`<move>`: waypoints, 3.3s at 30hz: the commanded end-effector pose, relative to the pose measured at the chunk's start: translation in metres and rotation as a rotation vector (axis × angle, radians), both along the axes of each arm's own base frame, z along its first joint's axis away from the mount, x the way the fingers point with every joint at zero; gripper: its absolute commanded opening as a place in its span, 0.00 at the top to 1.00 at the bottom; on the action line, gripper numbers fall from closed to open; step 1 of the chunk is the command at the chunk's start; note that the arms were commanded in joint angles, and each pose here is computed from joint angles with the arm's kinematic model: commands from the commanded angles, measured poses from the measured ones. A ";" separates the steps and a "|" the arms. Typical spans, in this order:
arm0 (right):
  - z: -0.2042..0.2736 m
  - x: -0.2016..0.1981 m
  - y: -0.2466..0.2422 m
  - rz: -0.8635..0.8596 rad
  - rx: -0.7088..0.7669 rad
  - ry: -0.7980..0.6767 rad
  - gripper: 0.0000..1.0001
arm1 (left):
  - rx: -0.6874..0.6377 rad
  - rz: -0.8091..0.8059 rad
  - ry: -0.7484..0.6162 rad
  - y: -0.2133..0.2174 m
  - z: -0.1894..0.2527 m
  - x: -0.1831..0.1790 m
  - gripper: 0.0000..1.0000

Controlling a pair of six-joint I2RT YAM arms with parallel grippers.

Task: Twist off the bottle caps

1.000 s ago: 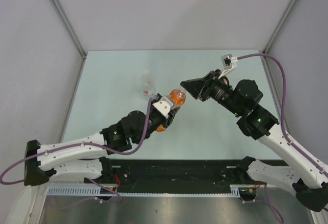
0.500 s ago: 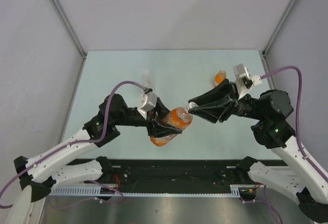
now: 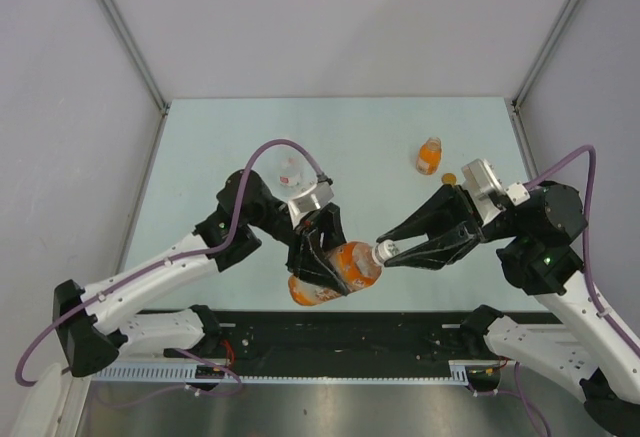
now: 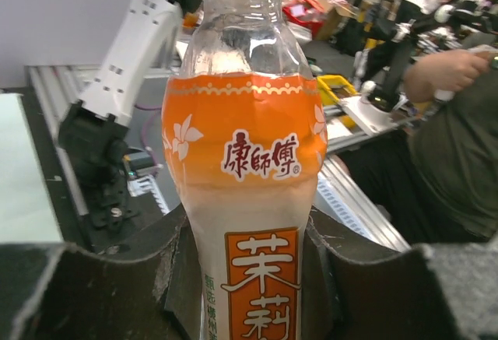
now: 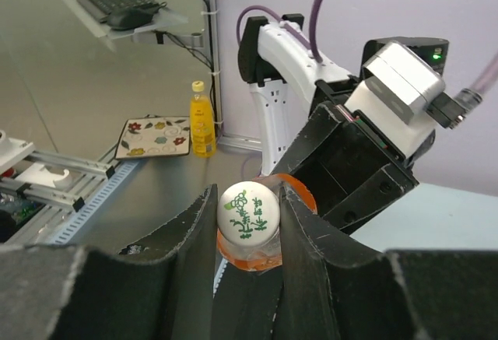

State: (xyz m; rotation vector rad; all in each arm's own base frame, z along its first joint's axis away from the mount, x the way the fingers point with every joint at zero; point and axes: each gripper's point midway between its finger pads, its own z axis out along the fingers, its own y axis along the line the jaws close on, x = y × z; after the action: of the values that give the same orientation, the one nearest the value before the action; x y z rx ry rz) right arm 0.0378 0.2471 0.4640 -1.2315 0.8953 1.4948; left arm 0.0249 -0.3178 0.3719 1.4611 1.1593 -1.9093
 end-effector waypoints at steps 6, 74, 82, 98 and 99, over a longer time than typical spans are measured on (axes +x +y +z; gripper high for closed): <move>-0.026 -0.046 -0.019 0.241 -0.103 -0.082 1.00 | -0.175 -0.099 -0.128 0.015 0.047 -0.016 1.00; -0.417 0.367 -0.147 -1.923 -0.564 0.925 1.00 | 0.027 0.905 -0.146 0.059 -0.028 0.111 1.00; -0.435 0.368 -0.149 -1.921 -0.601 0.949 0.96 | 0.030 0.912 -0.141 0.058 -0.032 0.113 1.00; -0.443 0.367 -0.148 -1.918 -0.646 1.002 0.40 | 0.048 0.917 -0.127 0.056 -0.039 0.115 1.00; -0.444 0.366 -0.149 -1.923 -0.647 1.002 0.39 | 0.049 0.921 -0.126 0.056 -0.040 0.117 1.00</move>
State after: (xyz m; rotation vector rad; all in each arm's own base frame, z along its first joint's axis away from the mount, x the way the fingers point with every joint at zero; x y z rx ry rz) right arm 0.4060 0.1013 0.0245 0.4398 2.2477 0.0116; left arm 0.1369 -0.2615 0.3272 0.8170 1.4995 -1.1470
